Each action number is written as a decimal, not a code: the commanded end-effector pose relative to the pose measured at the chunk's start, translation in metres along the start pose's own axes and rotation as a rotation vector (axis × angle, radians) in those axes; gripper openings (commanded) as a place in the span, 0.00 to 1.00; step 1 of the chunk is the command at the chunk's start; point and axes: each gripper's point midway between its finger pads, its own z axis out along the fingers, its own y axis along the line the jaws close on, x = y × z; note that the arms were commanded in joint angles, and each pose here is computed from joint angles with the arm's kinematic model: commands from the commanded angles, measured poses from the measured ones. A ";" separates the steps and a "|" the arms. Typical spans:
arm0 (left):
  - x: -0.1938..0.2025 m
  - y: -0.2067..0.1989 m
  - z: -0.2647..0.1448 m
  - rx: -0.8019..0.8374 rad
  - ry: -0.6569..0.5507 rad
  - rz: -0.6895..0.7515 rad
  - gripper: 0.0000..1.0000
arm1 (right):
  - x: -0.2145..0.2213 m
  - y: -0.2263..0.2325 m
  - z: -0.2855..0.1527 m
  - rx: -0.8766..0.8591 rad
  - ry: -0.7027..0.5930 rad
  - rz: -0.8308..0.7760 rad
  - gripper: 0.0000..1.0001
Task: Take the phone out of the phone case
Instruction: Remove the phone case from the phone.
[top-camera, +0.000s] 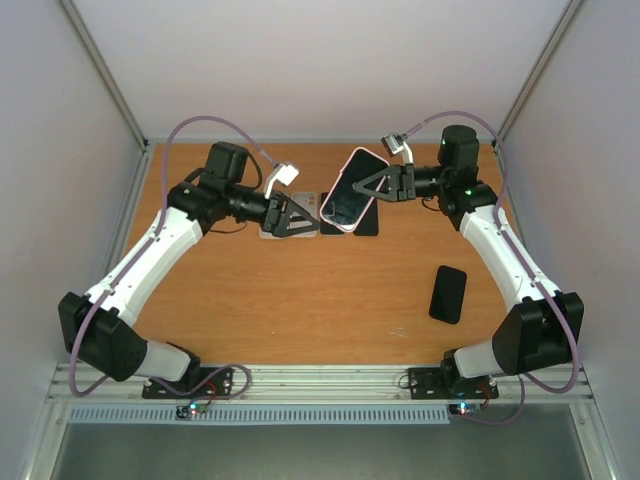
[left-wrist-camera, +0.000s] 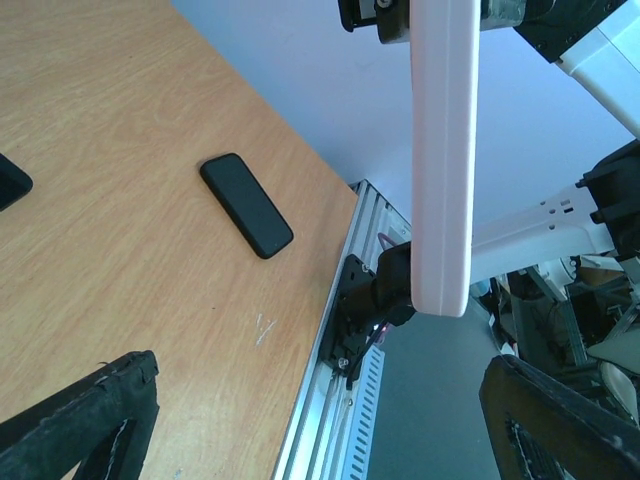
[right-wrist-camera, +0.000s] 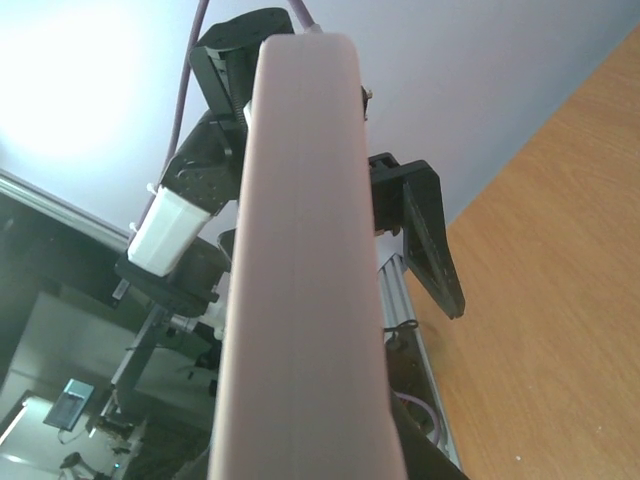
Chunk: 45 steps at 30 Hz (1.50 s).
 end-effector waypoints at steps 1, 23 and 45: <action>-0.017 -0.010 -0.002 0.030 -0.035 0.039 0.88 | 0.005 0.025 0.002 -0.047 0.031 -0.079 0.01; -0.030 0.021 -0.007 -0.010 -0.087 -0.062 0.85 | 0.011 0.034 0.004 -0.080 0.061 -0.097 0.01; -0.010 -0.025 -0.014 0.135 -0.052 0.025 0.86 | 0.011 0.040 0.007 -0.017 0.059 -0.182 0.01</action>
